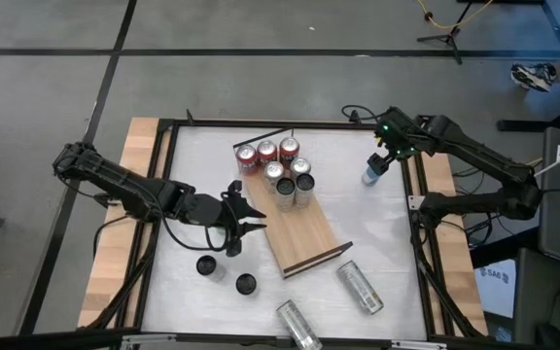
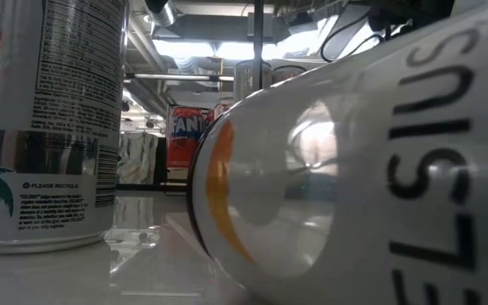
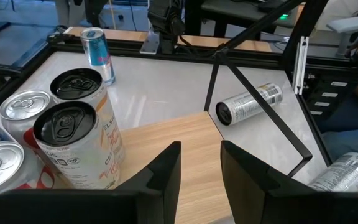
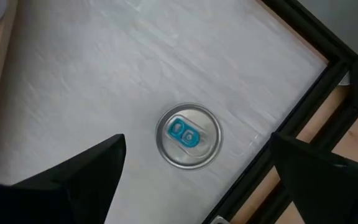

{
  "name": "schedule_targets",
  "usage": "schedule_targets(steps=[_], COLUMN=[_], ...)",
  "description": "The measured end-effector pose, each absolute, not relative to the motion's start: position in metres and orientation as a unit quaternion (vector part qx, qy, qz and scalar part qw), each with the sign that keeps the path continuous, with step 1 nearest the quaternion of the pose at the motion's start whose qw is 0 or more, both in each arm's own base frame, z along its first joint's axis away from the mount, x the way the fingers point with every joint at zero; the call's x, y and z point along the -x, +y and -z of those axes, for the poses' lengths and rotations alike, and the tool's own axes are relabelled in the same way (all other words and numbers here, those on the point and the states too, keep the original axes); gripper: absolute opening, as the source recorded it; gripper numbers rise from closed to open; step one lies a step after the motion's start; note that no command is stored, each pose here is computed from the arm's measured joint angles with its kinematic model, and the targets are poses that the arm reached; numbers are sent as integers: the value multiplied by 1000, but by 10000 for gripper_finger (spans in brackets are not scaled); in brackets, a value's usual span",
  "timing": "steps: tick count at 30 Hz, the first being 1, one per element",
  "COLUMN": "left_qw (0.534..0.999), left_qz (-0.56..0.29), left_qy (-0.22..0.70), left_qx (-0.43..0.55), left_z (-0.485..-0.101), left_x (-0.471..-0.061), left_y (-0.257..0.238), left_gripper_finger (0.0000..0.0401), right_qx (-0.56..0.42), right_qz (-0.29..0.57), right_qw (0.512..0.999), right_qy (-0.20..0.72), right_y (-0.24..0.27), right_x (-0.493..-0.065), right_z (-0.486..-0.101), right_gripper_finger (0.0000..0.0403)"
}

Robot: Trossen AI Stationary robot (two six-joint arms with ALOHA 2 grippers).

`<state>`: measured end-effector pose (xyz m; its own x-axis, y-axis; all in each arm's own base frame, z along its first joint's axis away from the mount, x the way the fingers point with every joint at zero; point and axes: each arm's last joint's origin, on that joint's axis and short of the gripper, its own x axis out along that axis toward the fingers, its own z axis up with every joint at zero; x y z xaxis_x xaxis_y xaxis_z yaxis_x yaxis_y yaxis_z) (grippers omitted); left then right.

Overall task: Place canned beverage on shelf
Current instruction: Put the top blue soda can on the shelf

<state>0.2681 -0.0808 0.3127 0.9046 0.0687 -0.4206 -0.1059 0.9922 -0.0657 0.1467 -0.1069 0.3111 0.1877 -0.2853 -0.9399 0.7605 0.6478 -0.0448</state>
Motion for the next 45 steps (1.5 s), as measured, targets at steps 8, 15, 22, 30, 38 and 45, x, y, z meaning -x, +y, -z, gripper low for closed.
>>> schedule_targets(steps=[8,15,22,30,38,45], left_qw=[975,975,975,975,975,975], left_qz=[-45,-45,-45,-45,-45,-45], left_qy=[214,214,214,214,214,214], left_qx=[43,43,43,43,43,43], left_z=[-312,-312,-312,-312,-312,-312], left_x=[-268,-268,-268,-268,-268,-268], left_y=[-81,-81,-81,-81,-81,-81], left_gripper_finger=[104,104,104,104,104,104], right_qx=[-230,-242,-242,-237,-236,-235], right_qz=[349,336,334,340,340,341], right_qw=[743,725,720,730,730,732], right_qy=[523,551,558,544,543,541], right_y=[-108,-106,-106,-108,-108,-109], right_x=[-149,-148,-148,-150,-151,-151], right_z=[-306,-274,-250,-245,-245,-246], right_gripper_finger=[392,392,392,392,392,369])
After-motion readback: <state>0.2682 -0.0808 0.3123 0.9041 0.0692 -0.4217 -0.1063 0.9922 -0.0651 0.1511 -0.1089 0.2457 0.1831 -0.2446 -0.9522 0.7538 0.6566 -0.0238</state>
